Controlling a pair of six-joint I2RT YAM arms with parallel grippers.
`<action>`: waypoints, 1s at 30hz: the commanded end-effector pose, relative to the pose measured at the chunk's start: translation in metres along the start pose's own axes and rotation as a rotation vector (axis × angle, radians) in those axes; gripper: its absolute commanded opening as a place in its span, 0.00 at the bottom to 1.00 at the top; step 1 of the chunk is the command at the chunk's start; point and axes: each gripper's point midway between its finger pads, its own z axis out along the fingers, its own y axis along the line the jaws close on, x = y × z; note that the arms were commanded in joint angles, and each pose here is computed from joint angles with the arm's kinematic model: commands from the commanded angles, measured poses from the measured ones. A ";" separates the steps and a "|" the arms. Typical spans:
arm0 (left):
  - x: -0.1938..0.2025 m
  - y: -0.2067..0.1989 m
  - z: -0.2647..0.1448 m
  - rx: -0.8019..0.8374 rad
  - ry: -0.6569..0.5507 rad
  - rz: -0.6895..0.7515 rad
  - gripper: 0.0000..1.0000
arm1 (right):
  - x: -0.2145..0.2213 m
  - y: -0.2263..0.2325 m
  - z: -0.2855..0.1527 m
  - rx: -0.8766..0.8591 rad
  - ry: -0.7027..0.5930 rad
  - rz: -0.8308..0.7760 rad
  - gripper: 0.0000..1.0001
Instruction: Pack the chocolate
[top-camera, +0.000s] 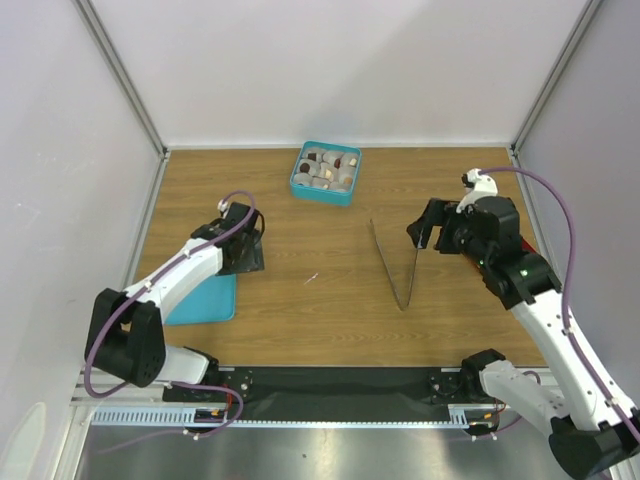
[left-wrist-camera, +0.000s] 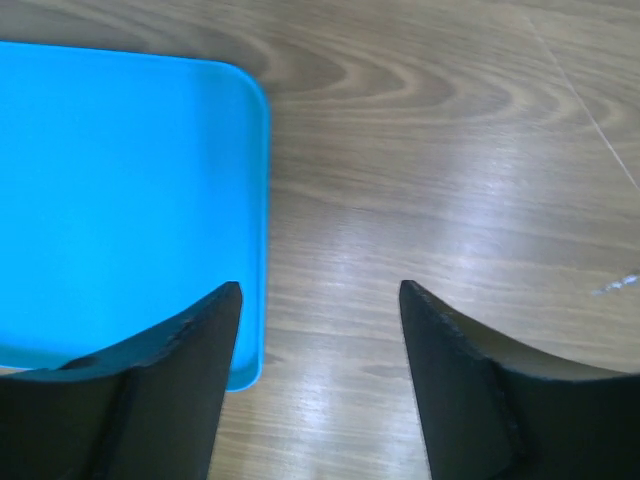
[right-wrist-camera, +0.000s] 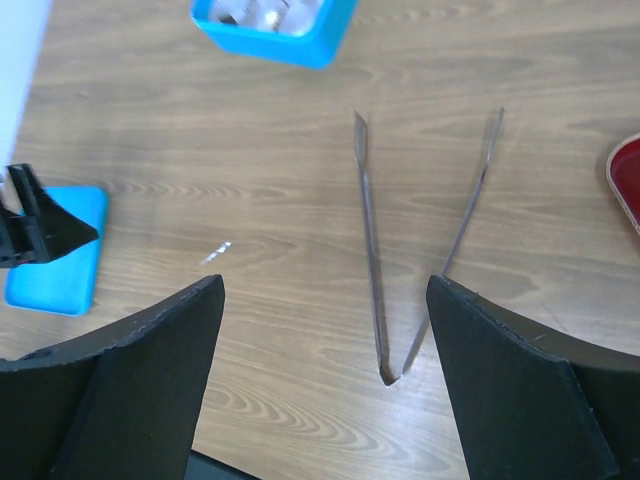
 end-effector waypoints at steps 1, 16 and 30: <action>-0.014 0.000 0.005 0.009 -0.045 -0.010 0.68 | -0.005 0.006 -0.010 -0.042 -0.042 -0.005 0.89; 0.017 0.012 0.048 -0.068 0.071 -0.019 0.57 | 0.002 0.011 -0.021 -0.088 -0.053 -0.014 0.89; 0.005 0.027 0.036 -0.085 0.033 -0.045 0.54 | 0.003 0.014 -0.014 -0.101 -0.031 -0.024 0.89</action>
